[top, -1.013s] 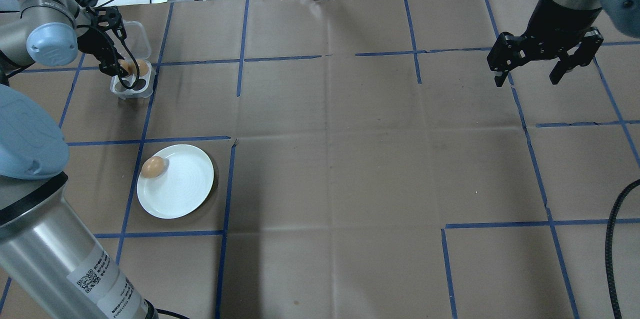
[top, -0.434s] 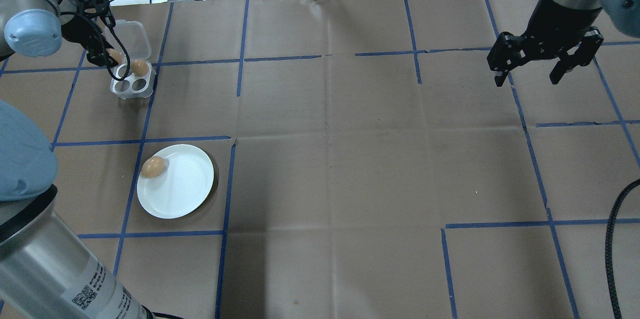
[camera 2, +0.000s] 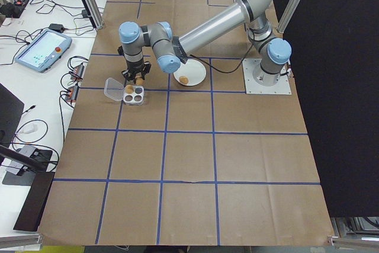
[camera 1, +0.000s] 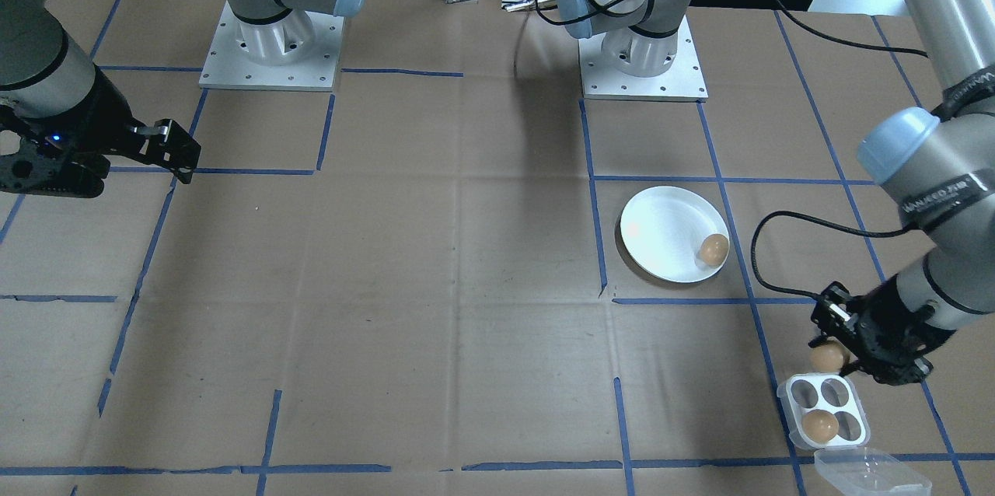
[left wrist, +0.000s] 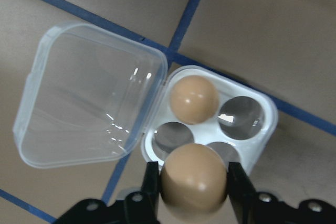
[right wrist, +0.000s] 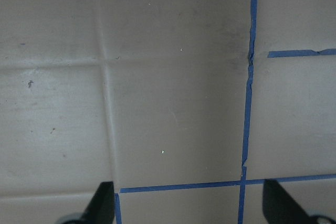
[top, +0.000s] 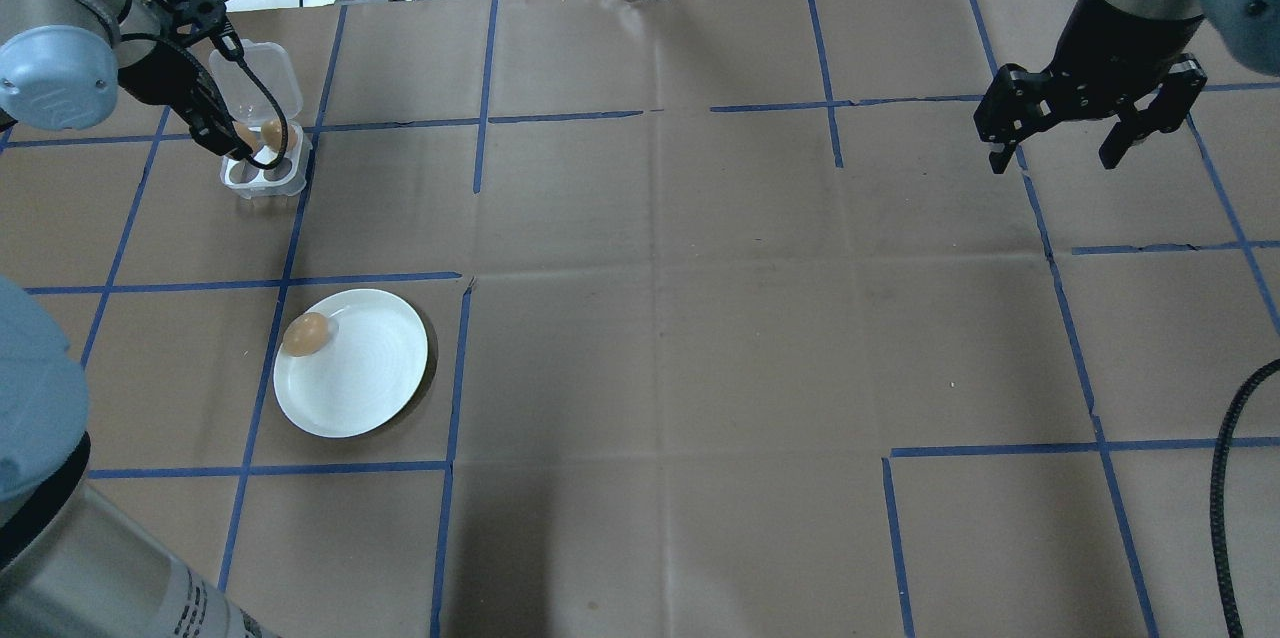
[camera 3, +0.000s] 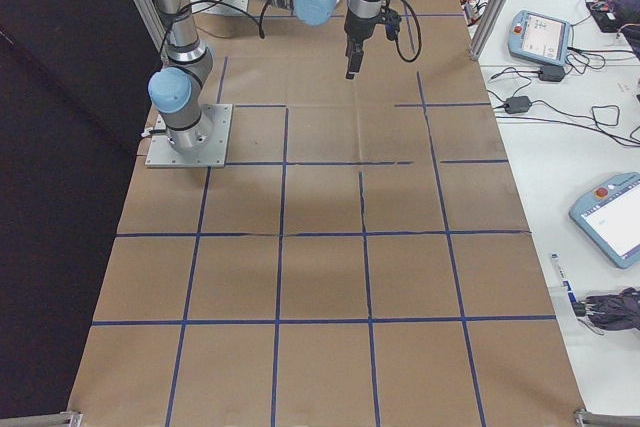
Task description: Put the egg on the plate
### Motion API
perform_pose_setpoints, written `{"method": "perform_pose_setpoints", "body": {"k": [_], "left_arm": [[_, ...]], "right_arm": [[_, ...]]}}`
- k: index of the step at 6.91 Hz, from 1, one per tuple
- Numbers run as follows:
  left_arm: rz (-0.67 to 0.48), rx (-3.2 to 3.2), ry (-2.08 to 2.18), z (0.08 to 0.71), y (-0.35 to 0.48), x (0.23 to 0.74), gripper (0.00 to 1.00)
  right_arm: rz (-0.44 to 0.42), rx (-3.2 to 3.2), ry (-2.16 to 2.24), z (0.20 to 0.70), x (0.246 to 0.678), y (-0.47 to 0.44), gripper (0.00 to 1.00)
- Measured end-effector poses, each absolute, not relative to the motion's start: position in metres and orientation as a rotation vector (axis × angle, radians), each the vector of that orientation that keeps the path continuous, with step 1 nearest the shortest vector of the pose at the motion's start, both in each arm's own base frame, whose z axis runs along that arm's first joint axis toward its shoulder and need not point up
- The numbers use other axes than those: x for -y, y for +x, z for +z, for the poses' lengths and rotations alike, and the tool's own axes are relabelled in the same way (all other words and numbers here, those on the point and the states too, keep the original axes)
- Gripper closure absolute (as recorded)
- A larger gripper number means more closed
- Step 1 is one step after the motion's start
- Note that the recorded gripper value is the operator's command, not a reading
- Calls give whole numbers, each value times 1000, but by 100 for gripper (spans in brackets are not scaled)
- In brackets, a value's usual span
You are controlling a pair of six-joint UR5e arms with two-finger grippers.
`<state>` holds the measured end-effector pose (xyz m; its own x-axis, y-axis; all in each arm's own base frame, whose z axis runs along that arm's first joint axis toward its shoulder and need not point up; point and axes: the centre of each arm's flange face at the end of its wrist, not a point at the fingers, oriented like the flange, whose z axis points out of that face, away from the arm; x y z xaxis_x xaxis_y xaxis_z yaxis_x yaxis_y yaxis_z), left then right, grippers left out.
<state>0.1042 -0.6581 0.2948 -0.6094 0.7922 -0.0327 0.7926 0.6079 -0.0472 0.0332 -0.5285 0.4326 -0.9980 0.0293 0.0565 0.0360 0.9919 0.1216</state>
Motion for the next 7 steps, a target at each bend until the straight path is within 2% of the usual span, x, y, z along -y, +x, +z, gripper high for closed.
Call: {"method": "perform_pose_setpoints", "body": {"k": [1,2,3,4,6,7], "left_arm": [[-61,-2896,1250,294,72,632,88],[-16,-2984,1100,287,42,603,80],[42,-3063,944,274,19,570,77],[104,-3127,782,259,4,538,63],[205,-3191,572,237,-11,490,23],[230,-3202,524,228,-14,479,6]], "right_arm": [[-190,3081,-51,433,529,33,0],[-190,3081,-51,433,529,33,0],[-190,3081,-51,433,528,33,0],[-190,3081,-51,433,528,33,0],[-190,3081,-51,433,528,33,0],[-190,3081,-51,433,528,33,0]]}}
